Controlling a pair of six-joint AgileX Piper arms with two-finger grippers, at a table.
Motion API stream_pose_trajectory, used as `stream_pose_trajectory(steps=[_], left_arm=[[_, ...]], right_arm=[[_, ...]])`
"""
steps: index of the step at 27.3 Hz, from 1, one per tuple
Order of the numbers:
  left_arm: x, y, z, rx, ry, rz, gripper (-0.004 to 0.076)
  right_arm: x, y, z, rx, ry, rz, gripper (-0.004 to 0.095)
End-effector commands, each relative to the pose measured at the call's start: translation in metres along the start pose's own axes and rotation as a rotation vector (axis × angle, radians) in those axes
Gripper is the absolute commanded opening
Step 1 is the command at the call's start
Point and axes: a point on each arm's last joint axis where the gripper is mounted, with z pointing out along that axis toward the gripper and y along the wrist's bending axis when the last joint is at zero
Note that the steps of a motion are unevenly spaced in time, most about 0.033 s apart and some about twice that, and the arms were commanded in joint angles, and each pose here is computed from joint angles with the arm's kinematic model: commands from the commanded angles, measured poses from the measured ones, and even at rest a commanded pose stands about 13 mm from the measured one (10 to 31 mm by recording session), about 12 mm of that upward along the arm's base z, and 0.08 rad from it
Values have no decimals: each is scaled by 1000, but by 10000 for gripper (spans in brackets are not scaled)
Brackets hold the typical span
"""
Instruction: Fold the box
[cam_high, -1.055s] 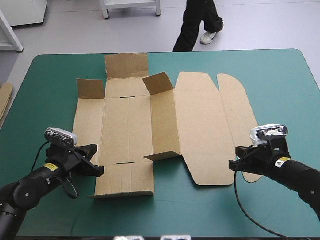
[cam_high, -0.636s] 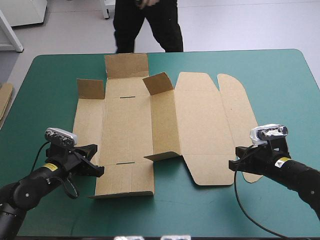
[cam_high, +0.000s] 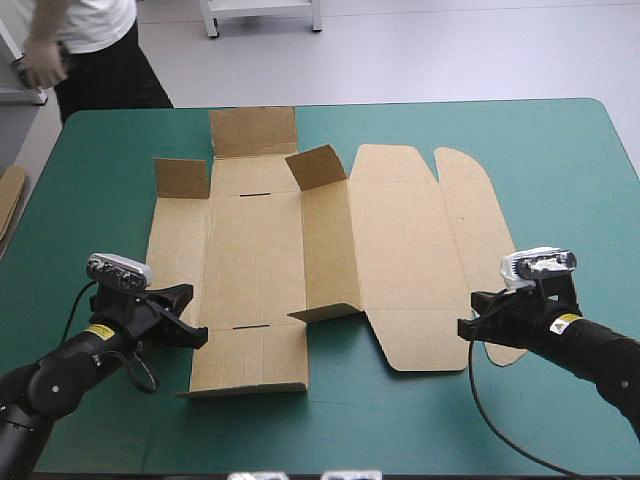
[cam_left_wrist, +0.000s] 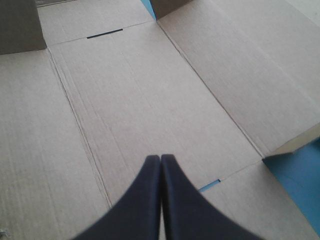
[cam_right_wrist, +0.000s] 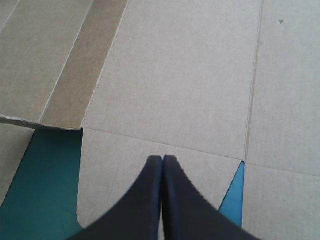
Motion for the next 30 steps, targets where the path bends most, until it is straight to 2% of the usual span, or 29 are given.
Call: stream_pose_trajectory(steps=[1, 3, 7, 12, 16, 24, 30], left_arm=[[-21, 4, 5, -18, -69, -118, -8], [-29, 4, 17, 16, 16, -147, -8], [-48, 7, 36, 40, 84, -192, -8], [-77, 33, 54, 38, 152, -290, -8], [-89, 58, 59, 116, 184, -358, -8], [-74, 124, 66, 293, 215, -570, -8], [-49, 152, 82, 357, 282, -644, -8]], right_arm=[[-19, 1, 0, 3, -84, 8, -13], [-26, 1, 7, -2, -44, 13, -13], [-38, 0, 16, -5, -21, 17, -13], [-52, 0, 25, -13, 12, 18, -13], [-53, -2, 31, -11, 28, 24, -13], [-52, -2, 33, -12, 39, 28, -13], [-52, -2, 33, -13, 44, 28, -13]])
